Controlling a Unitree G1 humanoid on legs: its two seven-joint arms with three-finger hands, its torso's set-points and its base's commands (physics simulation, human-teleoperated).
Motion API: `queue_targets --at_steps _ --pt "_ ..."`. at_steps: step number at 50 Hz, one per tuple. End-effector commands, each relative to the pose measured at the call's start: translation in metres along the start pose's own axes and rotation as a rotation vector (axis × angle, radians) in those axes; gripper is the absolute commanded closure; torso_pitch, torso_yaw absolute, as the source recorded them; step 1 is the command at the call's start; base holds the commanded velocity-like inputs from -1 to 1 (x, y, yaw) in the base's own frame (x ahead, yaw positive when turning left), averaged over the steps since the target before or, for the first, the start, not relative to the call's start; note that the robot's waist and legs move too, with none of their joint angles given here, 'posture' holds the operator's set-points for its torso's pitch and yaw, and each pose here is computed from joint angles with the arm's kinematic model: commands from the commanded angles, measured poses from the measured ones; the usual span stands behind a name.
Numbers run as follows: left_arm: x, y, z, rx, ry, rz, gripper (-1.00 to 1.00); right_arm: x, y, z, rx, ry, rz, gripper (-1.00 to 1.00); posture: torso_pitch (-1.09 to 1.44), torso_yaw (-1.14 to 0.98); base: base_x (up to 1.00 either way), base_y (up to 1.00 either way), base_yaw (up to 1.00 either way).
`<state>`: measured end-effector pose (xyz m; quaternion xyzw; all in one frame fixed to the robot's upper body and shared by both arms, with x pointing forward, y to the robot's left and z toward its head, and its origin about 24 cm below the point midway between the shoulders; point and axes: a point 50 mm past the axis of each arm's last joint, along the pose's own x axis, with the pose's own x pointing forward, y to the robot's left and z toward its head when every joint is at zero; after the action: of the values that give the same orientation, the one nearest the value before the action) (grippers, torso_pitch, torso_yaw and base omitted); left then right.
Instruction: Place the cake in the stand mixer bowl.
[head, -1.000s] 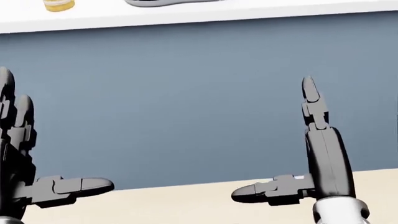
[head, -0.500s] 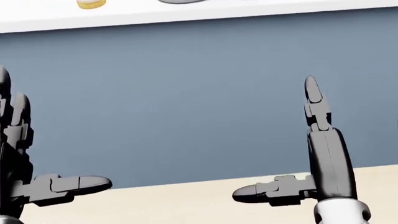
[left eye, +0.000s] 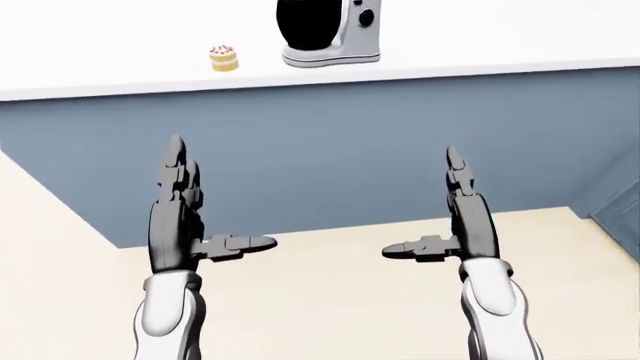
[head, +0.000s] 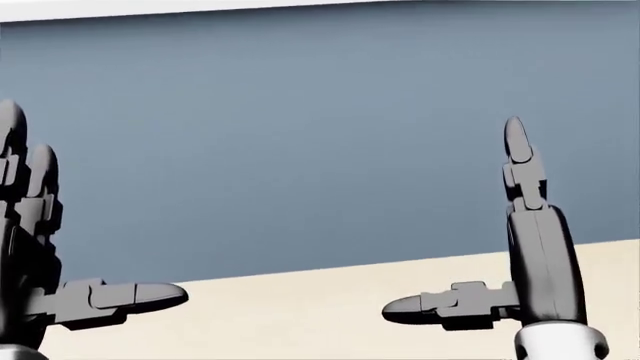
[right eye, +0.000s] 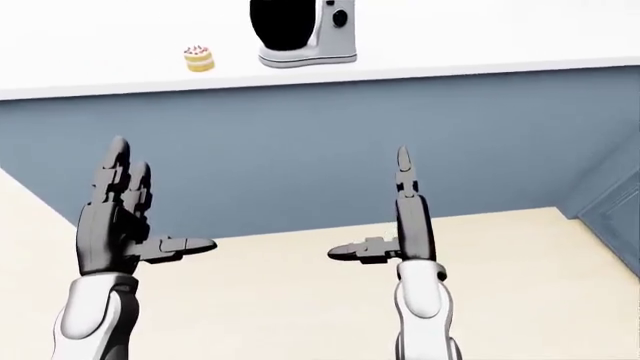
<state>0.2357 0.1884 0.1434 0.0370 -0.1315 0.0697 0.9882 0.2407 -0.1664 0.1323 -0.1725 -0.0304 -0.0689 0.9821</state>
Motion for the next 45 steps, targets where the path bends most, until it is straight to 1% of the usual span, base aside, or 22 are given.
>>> queue_targets --at_steps 1,22,26,29,36,45 --pt "0.0010 0.0005 0.0141 0.004 -0.080 0.002 -1.00 -0.0007 -0.0039 0.0147 -0.001 -0.084 -0.023 -1.00 0.00 0.00 0.01 0.00 0.00" --pt "0.0023 0.0008 0.0163 0.005 -0.087 0.004 -1.00 0.0010 -0.0046 0.0154 -0.008 -0.079 -0.026 -1.00 0.00 0.00 0.15 0.00 0.00" --pt "0.0019 0.0007 0.0163 0.005 -0.087 0.004 -1.00 0.0013 -0.0048 0.0142 -0.010 -0.068 -0.030 -1.00 0.00 0.00 0.18 0.00 0.00" --pt "0.0019 0.0009 0.0157 0.006 -0.086 0.005 -1.00 0.0010 -0.0057 0.0119 -0.020 -0.042 -0.041 -1.00 0.00 0.00 0.17 0.00 0.00" --pt "0.0020 0.0016 0.0144 0.009 -0.086 0.009 -1.00 0.0008 -0.0047 0.0125 -0.021 -0.039 -0.041 -1.00 0.00 0.00 0.15 0.00 0.00" --pt "0.0017 0.0018 0.0136 0.011 -0.088 0.011 -1.00 0.0014 -0.0047 0.0126 -0.027 -0.047 -0.036 -1.00 0.00 0.00 0.00 0.00 0.41"
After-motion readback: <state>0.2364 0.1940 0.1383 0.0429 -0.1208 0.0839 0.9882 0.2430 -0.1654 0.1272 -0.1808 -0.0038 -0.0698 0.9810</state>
